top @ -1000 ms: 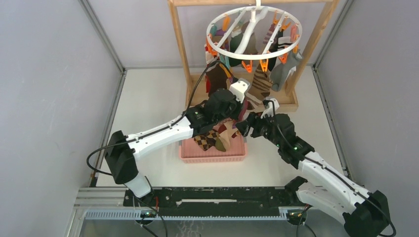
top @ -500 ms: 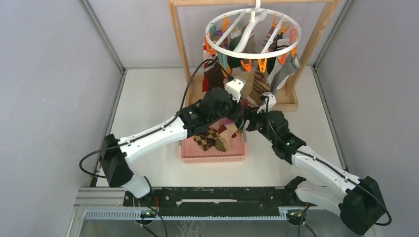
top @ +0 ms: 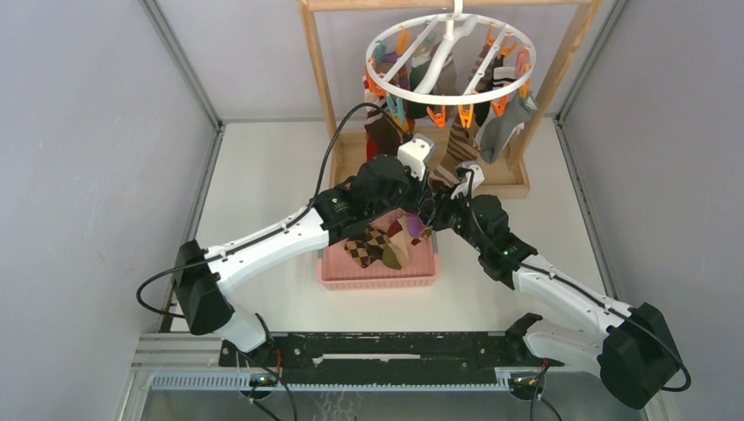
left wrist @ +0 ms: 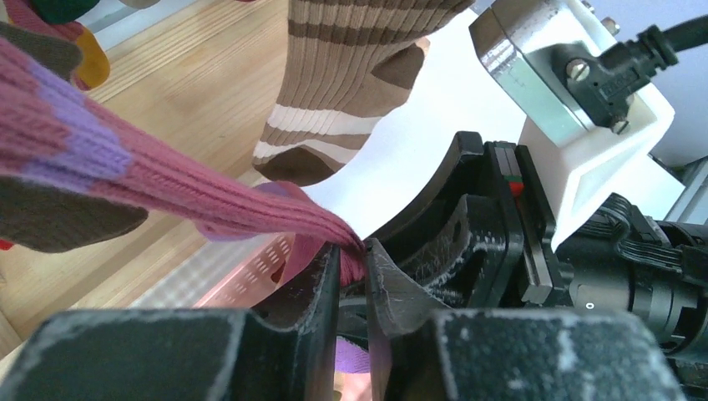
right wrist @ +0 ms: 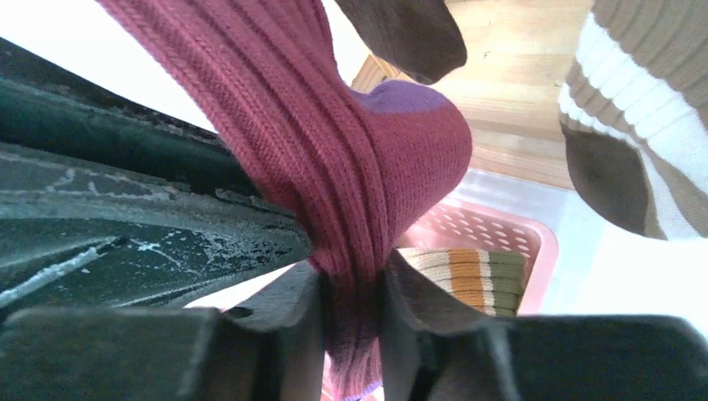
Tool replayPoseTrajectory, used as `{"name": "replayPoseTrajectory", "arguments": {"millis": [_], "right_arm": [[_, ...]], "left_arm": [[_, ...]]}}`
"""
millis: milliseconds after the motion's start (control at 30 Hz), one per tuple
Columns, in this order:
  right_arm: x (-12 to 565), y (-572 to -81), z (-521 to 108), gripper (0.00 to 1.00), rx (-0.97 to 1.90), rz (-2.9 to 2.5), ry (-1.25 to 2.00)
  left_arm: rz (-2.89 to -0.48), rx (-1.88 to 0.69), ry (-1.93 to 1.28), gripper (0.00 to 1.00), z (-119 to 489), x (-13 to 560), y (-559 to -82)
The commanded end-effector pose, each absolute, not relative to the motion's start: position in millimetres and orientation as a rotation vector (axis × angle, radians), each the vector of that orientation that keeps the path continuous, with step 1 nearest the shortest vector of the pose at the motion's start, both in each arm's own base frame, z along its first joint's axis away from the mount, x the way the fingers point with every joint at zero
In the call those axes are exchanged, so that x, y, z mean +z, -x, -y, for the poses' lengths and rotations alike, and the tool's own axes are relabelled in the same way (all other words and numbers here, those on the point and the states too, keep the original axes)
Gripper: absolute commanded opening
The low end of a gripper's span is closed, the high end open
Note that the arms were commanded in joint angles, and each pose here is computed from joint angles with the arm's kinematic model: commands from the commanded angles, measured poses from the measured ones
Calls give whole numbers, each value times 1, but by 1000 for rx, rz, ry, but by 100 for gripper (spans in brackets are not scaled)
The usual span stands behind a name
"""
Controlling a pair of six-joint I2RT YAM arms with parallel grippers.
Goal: Remove the socks clipped to the hanger
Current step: Adjust the hanger on the clothesline.
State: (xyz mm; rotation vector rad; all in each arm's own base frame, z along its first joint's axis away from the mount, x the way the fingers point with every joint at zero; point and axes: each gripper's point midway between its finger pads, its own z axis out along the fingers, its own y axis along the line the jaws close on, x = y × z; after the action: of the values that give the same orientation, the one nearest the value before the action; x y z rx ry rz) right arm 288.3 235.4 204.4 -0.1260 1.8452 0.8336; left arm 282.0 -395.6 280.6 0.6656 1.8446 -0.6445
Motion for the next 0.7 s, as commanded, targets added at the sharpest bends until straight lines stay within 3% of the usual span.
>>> {"name": "replayPoseTrajectory", "arguments": {"millis": [0,100,200,300,400,667], "right_arm": [[240,-293,-243,24,882,-1738,134],[239,-293,-242,12,873,-1743,135],[238,-293,-239,7,863,-1750,133],[238,-293,-234,5,853,-1757,127],[239,-294,-227,4,847,-1762,112],[245,-296,-202,0,831,-1760,69]], "left_arm": [[-1753,-727,-611,22,395,330,-277],[-1762,-711,-607,30,391,329,-278],[-1769,-691,-599,45,385,327,-278],[-1759,-693,-612,80,376,330,-271],[-1742,-689,-601,99,364,334,-265],[-1730,-611,-516,100,325,340,-262]]}}
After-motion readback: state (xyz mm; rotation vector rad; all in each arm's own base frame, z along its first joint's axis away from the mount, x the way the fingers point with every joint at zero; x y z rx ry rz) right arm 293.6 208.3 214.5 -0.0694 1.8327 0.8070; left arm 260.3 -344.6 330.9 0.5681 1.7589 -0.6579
